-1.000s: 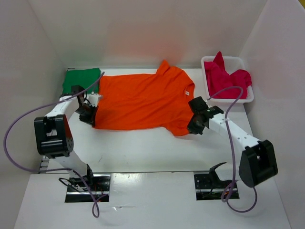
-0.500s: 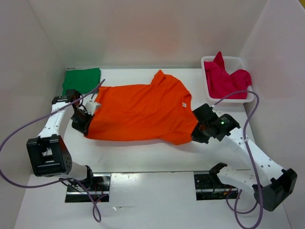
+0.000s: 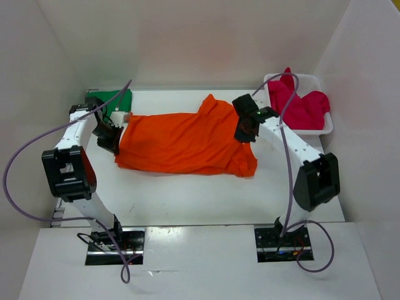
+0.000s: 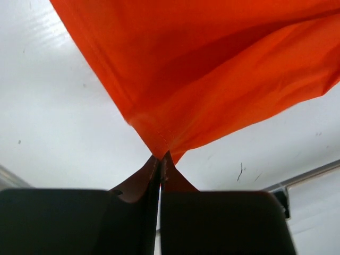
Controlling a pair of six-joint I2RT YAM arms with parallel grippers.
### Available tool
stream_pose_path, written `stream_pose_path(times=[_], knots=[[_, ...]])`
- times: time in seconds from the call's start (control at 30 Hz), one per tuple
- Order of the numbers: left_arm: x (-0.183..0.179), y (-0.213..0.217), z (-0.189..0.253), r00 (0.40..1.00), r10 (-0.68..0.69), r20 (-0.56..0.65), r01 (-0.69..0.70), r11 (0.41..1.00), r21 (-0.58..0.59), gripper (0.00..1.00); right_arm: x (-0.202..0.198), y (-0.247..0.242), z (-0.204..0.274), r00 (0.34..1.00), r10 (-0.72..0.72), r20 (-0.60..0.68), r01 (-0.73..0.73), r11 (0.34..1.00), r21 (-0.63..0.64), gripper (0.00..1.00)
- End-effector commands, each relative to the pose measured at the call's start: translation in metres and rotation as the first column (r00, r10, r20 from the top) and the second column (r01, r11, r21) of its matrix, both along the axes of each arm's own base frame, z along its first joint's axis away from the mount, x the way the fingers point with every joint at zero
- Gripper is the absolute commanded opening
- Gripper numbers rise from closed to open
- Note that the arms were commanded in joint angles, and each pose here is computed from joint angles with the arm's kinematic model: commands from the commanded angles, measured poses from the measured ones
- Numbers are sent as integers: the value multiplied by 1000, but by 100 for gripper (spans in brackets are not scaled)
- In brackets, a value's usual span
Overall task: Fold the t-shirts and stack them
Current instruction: Fold the flattened tshirt in 1/3 of the way
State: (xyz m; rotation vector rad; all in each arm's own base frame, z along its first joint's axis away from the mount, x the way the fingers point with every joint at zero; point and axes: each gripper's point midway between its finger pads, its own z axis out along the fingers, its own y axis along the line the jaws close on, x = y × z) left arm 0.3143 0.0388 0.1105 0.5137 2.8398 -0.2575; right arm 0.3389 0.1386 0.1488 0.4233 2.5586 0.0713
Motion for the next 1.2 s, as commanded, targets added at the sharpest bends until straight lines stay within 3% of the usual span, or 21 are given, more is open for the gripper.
stream_pose_path(times=[0.0, 0.3, 0.8, 0.93, 1.0, 1.03, 1.1, 1.17], knots=[[27, -10, 1, 998, 53, 32, -50, 994, -102, 0, 56, -15, 27, 989, 28, 147, -18, 997, -69, 0], [60, 5, -24, 993, 114, 13, -112, 989, -101, 0, 93, -29, -5, 994, 59, 96, -45, 990, -133, 0], [55, 18, -58, 980, 185, -66, -190, 978, -85, 0, 139, -29, -28, 989, 128, 70, -112, 974, -198, 0], [60, 20, -56, 976, 209, -60, -214, 972, -96, 8, 147, -26, -34, 990, 128, 67, -113, 974, -199, 0], [62, 21, -56, 972, 226, -61, -232, 966, -116, 20, 156, -26, -34, 989, 130, 75, -112, 971, -211, 2], [66, 24, -52, 971, 234, -47, -238, 963, -129, 30, 159, -25, -34, 988, 130, 80, -111, 971, -210, 5], [71, 29, -49, 966, 255, -38, -258, 954, -152, 38, 168, -27, -29, 988, 121, 92, -99, 973, -208, 19], [79, 46, -42, 954, 300, -11, -297, 941, -163, 46, 174, -32, -27, 989, 107, 98, -84, 973, -214, 25]])
